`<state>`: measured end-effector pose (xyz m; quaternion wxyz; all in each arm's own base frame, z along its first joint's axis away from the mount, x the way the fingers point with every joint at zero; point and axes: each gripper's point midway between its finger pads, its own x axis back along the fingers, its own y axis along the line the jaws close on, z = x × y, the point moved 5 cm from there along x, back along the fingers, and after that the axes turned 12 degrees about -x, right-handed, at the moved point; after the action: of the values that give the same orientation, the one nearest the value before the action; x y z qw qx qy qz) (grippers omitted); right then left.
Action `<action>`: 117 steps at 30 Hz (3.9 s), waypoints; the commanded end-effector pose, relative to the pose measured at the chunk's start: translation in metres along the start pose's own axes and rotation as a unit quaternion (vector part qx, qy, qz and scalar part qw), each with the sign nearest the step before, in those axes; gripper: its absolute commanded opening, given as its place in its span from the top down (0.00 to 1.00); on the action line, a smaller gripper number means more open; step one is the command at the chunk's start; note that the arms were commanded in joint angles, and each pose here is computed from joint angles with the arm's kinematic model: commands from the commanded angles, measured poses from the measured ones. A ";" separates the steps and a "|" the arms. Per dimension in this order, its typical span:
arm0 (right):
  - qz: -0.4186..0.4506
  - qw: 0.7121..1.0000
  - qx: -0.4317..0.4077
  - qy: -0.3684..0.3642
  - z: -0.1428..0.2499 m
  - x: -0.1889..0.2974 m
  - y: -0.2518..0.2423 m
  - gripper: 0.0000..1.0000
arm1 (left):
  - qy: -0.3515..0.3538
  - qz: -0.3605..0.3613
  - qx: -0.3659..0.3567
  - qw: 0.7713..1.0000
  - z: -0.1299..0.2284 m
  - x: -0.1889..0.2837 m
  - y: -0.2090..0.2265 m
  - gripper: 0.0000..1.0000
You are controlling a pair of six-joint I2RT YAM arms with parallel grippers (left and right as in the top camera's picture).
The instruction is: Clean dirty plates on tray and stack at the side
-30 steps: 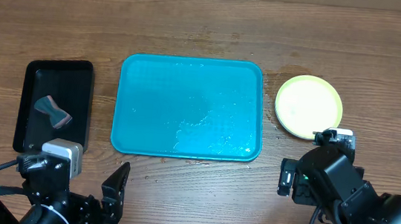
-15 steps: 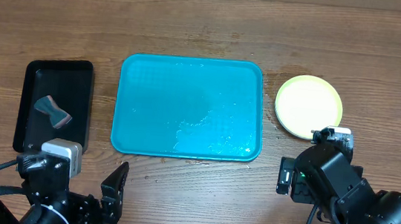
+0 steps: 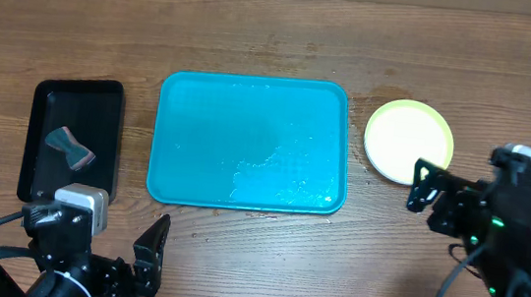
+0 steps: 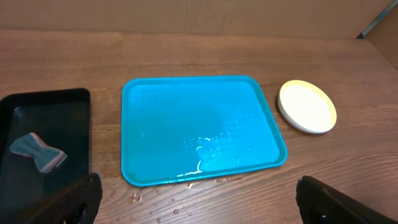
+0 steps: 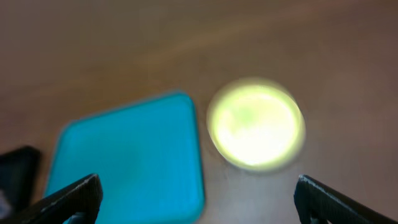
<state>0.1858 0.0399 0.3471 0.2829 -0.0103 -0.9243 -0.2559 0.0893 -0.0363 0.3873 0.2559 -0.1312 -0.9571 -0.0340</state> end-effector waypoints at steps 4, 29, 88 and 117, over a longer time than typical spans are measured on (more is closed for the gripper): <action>-0.080 0.994 0.066 -0.013 0.030 -0.013 -0.024 0.00 | 0.001 0.001 -0.009 1.000 0.001 0.000 0.000 0.00; -0.245 0.937 0.123 -0.214 0.110 -0.080 -0.065 0.00 | 0.001 0.001 -0.009 1.000 0.001 0.000 0.000 0.00; -0.164 0.954 0.111 -0.223 0.113 -0.096 -0.089 0.00 | -0.084 0.140 -0.146 0.976 0.042 -0.053 -0.018 0.00; -0.165 0.954 0.111 -0.223 0.113 -0.096 -0.089 0.00 | -0.224 -0.113 0.060 0.966 0.150 -0.194 0.064 0.00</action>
<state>0.1928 0.0301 0.1768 0.0275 0.1219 -0.9740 -0.1891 0.1960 -0.0082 0.1619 0.0398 -0.0441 -0.9977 0.0338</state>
